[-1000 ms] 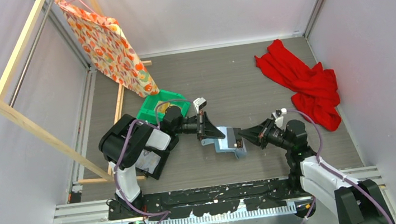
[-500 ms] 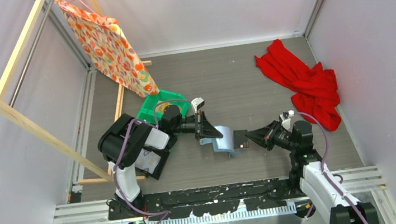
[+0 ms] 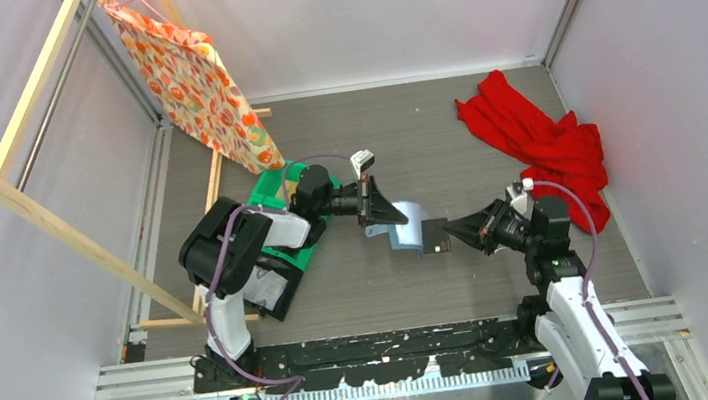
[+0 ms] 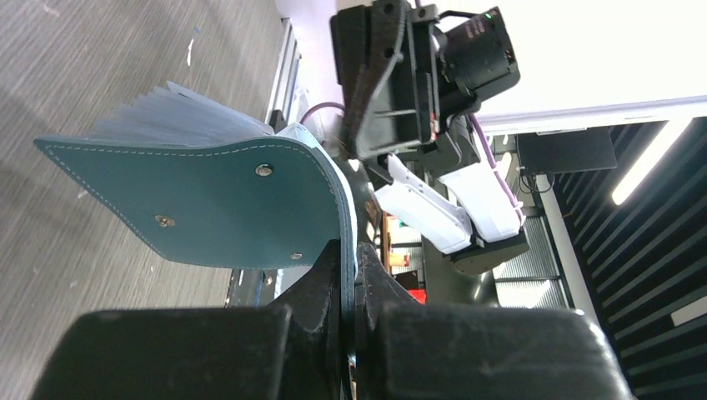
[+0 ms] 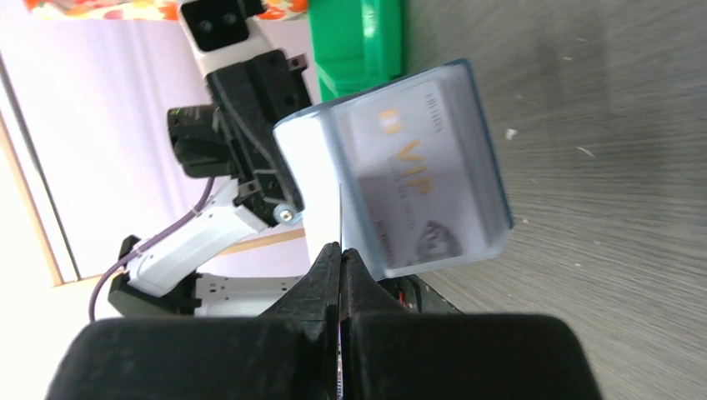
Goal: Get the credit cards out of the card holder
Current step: Remove the credit card from the card holder, then place the card holder at the center of the board.
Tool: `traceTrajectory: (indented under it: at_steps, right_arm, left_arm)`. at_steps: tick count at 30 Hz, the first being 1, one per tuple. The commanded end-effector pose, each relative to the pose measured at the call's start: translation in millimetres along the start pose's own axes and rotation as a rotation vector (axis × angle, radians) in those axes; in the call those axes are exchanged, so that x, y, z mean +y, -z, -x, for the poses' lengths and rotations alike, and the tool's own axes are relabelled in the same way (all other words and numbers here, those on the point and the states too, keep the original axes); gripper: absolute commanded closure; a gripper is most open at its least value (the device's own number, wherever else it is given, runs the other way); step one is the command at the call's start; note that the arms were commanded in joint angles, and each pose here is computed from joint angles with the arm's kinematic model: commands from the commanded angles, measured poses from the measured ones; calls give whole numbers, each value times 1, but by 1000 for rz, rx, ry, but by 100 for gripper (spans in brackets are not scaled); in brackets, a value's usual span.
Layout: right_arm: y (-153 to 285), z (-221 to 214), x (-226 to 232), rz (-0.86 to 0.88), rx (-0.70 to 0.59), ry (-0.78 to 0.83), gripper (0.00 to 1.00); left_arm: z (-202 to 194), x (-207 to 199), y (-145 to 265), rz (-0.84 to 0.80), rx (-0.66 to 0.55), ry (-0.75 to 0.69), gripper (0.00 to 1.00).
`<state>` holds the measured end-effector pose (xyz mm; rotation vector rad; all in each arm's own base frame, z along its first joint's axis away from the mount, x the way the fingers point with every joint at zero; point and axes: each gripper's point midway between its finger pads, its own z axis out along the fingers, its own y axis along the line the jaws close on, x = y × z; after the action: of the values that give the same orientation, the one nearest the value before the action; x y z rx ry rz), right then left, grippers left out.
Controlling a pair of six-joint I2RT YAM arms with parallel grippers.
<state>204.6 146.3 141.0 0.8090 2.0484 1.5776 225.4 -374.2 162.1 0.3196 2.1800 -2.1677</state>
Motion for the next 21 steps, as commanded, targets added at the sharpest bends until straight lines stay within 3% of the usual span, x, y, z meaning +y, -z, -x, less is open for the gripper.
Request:
traceTrajectory:
  at_steps: [1, 7, 15, 21]
  right_arm:
    - [7, 0, 54, 113, 37, 70, 99]
    - [13, 6, 101, 173, 32, 140, 99]
    - [19, 15, 122, 114, -7, 247, 99]
    - [19, 20, 120, 80, -31, 270, 99]
  left_arm:
    - [12, -18, -17, -40, 47, -62, 99]
    - [30, -30, -30, -81, 58, -78, 99]
    - [44, -29, -52, -154, 83, -62, 100]
    - [32, 34, -51, -90, 156, 38, 99]
